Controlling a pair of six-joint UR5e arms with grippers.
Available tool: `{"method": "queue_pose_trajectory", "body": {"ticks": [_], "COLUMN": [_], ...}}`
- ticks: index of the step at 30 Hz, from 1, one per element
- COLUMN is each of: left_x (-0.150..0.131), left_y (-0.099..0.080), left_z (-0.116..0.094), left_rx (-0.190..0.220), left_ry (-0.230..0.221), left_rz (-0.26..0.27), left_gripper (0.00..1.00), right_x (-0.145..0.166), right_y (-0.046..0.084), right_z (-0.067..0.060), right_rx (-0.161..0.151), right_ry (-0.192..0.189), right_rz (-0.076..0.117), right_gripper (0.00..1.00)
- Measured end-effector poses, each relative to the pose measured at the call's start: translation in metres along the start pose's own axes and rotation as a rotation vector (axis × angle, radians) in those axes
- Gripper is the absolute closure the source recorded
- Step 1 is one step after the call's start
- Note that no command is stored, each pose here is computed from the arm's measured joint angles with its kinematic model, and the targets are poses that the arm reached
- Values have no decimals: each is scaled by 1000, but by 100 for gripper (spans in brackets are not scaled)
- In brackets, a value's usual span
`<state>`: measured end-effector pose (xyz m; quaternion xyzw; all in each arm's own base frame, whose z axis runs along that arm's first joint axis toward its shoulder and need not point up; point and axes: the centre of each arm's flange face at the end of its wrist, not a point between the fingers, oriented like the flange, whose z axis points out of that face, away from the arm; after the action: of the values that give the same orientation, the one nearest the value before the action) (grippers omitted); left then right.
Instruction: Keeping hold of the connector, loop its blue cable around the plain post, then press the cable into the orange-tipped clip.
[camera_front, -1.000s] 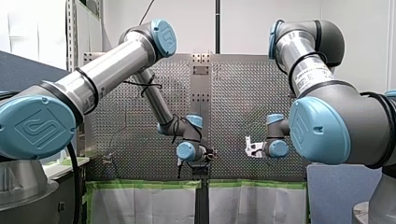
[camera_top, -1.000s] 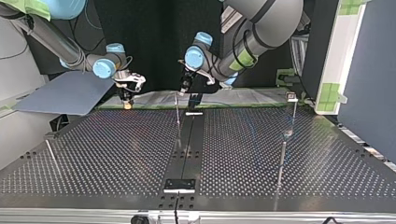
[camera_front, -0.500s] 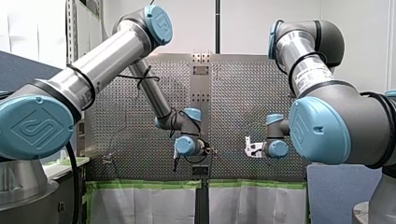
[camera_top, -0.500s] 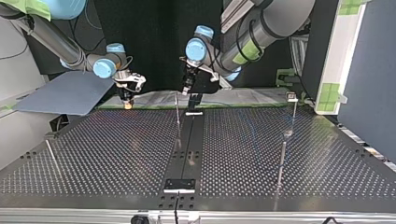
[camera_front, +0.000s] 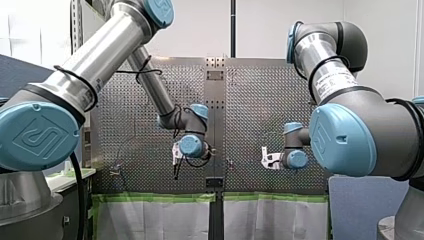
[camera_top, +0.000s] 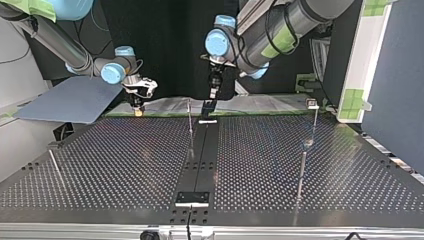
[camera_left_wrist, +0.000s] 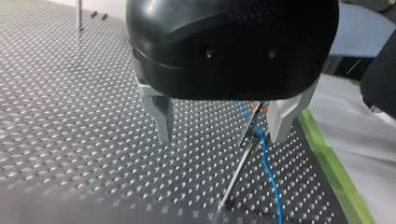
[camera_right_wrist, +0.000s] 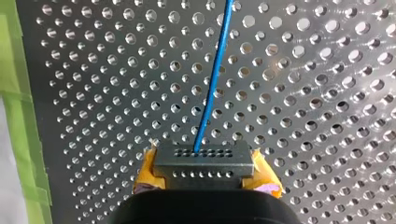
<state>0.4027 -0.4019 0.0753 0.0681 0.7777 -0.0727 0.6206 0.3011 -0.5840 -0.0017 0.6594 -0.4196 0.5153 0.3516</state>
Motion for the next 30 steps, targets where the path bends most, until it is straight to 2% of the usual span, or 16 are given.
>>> {"method": "queue_pose_trajectory", "body": {"ticks": [9,15,30], "left_x": [-14,-22,-35], "left_y": [13,20,40], "left_z": [-36,-62,-123], "left_rx": [-47,-40,-28], "left_ry": [1,1,6], "left_rz": [1,2,10], "left_gripper": [0,0,0], "right_x": [-1,-2,-2], "right_y": [-1,6,6], "right_z": [-1,-2,-2], "right_rx": [1,-8,5], "right_ry": [-9,-22,-20], "right_rz": [12,16,19], "right_gripper": [100,100,100]}}
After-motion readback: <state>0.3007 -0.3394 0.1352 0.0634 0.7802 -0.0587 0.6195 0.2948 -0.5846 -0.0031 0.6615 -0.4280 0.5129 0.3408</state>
